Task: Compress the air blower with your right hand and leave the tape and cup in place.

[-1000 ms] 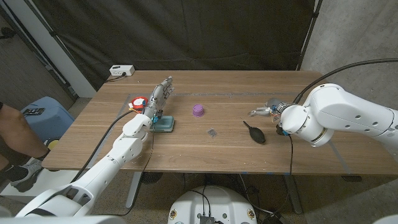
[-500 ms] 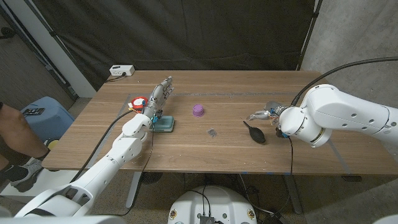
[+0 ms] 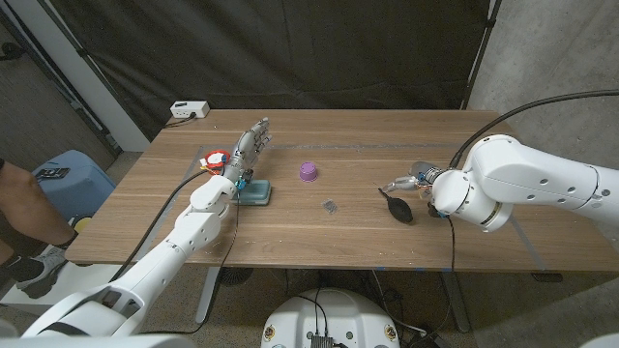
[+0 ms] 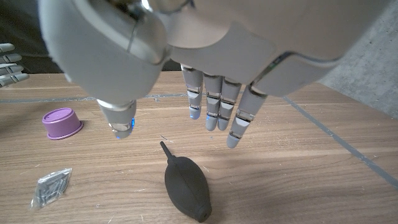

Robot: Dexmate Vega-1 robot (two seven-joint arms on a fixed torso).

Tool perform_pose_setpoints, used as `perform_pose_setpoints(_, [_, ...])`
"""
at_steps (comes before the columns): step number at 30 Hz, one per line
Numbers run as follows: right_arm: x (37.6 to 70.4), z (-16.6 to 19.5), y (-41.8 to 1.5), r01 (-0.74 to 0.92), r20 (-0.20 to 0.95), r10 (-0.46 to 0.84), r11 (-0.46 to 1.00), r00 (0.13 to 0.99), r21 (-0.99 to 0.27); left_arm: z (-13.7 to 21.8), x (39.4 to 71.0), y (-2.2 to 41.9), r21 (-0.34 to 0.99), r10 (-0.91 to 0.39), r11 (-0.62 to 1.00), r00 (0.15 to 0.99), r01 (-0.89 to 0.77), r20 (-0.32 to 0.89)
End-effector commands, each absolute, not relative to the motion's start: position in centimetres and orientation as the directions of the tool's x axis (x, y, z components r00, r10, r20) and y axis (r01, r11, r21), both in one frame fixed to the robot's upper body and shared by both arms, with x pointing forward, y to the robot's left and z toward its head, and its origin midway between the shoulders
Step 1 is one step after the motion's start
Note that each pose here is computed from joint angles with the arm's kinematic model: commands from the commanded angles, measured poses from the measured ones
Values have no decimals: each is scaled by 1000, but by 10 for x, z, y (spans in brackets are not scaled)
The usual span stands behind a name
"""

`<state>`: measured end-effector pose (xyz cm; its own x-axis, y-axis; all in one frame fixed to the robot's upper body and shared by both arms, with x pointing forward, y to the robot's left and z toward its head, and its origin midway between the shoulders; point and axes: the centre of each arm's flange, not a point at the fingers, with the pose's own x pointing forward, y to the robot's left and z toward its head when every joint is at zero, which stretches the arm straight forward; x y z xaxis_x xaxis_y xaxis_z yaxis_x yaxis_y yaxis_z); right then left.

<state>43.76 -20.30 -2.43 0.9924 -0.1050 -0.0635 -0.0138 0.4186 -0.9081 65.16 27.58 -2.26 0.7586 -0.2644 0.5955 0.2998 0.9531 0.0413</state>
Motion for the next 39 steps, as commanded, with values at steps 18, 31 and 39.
perform_pose_setpoints(18, [449,-38,-201,-58,-111,-121,376,986,-925,-23,654,278,33,-262,953,763,301,591])
perform_pose_setpoints(31, [454,-44,-203,-104,-160,-138,346,977,-933,-24,654,279,30,-260,953,766,301,588])
perform_pose_setpoints(39, [454,-45,-204,-125,-180,-141,331,974,-935,-24,655,280,26,-260,953,767,303,587])
